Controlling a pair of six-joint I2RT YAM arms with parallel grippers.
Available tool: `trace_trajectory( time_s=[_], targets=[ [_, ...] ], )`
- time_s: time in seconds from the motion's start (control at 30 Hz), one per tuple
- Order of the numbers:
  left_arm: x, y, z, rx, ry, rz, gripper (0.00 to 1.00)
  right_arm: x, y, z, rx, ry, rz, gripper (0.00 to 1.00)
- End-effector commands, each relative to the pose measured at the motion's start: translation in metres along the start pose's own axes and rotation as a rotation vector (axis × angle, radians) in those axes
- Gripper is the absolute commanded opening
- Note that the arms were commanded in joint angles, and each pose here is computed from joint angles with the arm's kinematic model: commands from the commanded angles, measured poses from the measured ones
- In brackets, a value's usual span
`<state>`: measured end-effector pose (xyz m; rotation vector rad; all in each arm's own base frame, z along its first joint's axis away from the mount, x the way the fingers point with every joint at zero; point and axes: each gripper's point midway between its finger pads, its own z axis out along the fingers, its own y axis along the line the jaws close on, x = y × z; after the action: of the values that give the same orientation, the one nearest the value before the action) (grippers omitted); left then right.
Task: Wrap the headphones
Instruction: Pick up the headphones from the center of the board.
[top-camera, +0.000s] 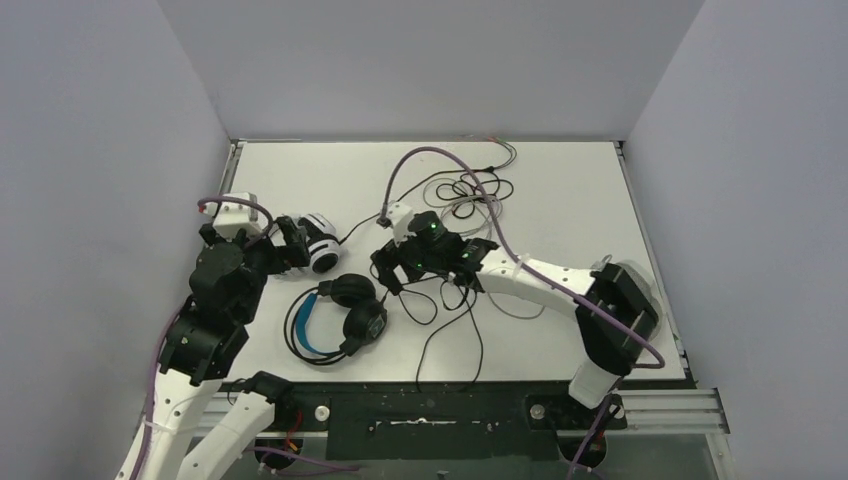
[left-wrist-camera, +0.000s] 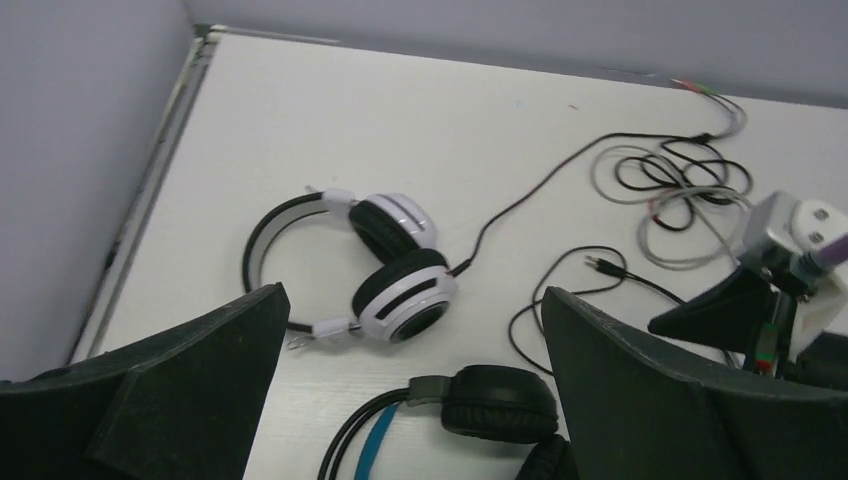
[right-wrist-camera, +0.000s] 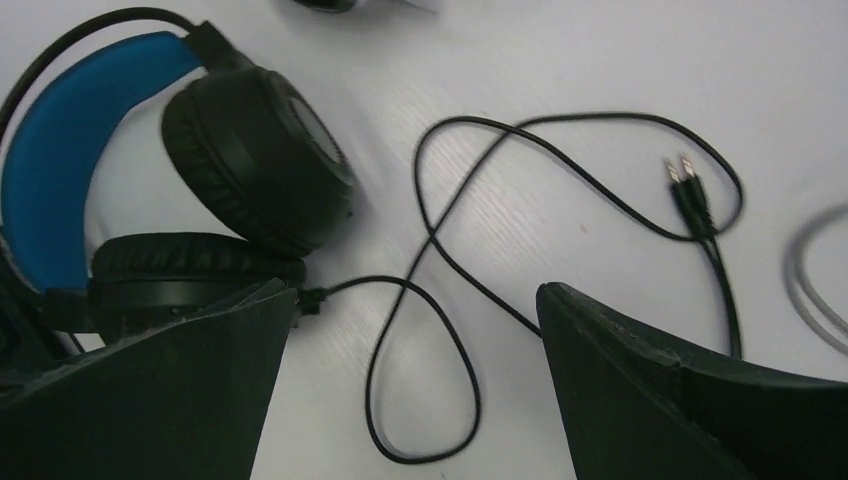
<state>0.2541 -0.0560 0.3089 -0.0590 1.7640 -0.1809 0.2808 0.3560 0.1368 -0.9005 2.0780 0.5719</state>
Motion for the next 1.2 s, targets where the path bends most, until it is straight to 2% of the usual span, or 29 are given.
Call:
trace_trajectory(
  time_s=[0.0, 0.07, 0.27, 0.37, 0.5, 0.93, 1.1, 1.17],
  targets=[
    [-0.025, 0.061, -0.024, -0.359, -0.094, -0.094, 0.97, -0.068, 0.071, 0.014, -0.266, -0.178, -0.147, 0.96],
    [-0.028, 0.07, -0.03, -0.407, -0.115, -0.11, 0.97, -0.06, 0.082, 0.029, -0.284, -0.133, -0.174, 0.96],
    [-0.029, 0.057, -0.03, -0.327, -0.112, -0.101, 0.97, -0.043, 0.077, 0.069, -0.188, -0.001, -0.236, 0.91],
    [-0.029, 0.055, -0.03, -0.315, -0.112, -0.098, 0.97, -0.033, 0.079, 0.08, -0.177, 0.067, -0.295, 0.86],
    [-0.031, 0.06, -0.033, -0.349, -0.122, -0.12, 0.97, -0.013, 0.084, 0.091, -0.198, 0.141, -0.344, 0.83],
    [-0.029, 0.051, -0.026, -0.296, -0.102, -0.091, 0.97, 0.012, 0.09, 0.114, -0.262, 0.234, -0.391, 0.79],
    [-0.026, 0.039, -0.018, -0.232, -0.094, -0.067, 0.97, 0.013, 0.089, 0.115, -0.263, 0.245, -0.412, 0.71],
    [-0.025, 0.038, -0.015, -0.226, -0.091, -0.065, 0.97, 0.01, 0.087, 0.112, -0.26, 0.245, -0.419, 0.63]
  ],
)
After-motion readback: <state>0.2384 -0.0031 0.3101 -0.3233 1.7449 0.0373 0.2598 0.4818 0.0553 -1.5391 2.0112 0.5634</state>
